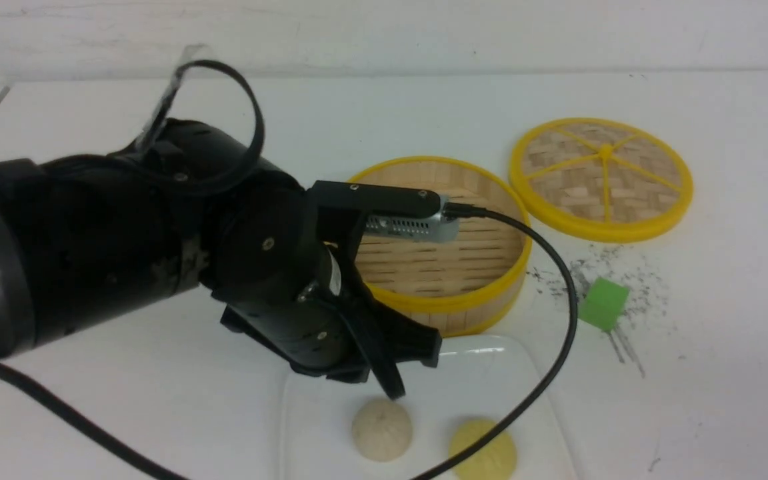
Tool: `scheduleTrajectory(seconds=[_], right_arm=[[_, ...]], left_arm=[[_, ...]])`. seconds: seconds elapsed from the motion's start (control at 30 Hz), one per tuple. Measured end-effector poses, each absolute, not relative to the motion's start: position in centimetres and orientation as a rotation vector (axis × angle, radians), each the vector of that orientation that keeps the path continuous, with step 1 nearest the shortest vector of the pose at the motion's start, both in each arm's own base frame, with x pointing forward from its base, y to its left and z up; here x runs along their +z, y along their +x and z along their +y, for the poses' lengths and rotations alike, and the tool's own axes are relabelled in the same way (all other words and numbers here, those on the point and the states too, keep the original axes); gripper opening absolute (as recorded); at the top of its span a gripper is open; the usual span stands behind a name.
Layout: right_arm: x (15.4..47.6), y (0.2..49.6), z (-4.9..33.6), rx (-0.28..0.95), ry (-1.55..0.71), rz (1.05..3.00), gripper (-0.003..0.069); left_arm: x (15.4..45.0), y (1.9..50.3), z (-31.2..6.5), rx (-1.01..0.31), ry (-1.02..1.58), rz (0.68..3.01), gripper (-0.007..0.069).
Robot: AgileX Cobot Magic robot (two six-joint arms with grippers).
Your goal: Put the steamed buns into the plate on the white tablecloth.
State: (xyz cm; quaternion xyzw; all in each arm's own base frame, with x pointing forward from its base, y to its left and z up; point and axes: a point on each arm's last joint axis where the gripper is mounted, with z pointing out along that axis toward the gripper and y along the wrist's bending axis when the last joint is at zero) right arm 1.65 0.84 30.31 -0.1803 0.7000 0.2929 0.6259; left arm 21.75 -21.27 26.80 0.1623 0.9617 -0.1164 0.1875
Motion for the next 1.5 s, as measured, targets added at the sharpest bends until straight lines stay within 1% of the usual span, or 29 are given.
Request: scheduleTrajectory(seconds=[0.07, 0.17, 0.27, 1.3, 1.5], right_arm=[[29.8, 1.9, 1.1, 0.667, -0.431, 1.596, -0.0016], [28.2, 2.6, 1.9, 0.625, -0.489, 1.556, -0.0015], [27.7, 2.7, 2.1, 0.614, -0.505, 1.551, -0.0014], [27.1, 2.9, 2.2, 0.604, -0.517, 1.574, 0.0003], [25.8, 3.2, 2.4, 0.578, -0.503, 1.625, 0.0008]], left_arm=[[26.8, 21.7, -21.3, -0.327, 0.457, 2.707, 0.0002], [26.8, 21.7, -21.2, -0.325, 0.458, 2.708, 0.0002], [26.8, 21.8, -21.2, -0.323, 0.459, 2.707, 0.0002], [26.8, 21.9, -21.1, -0.293, 0.477, 2.692, 0.0008], [27.1, 21.6, -20.8, -0.269, 0.484, 2.703, 0.0008]])
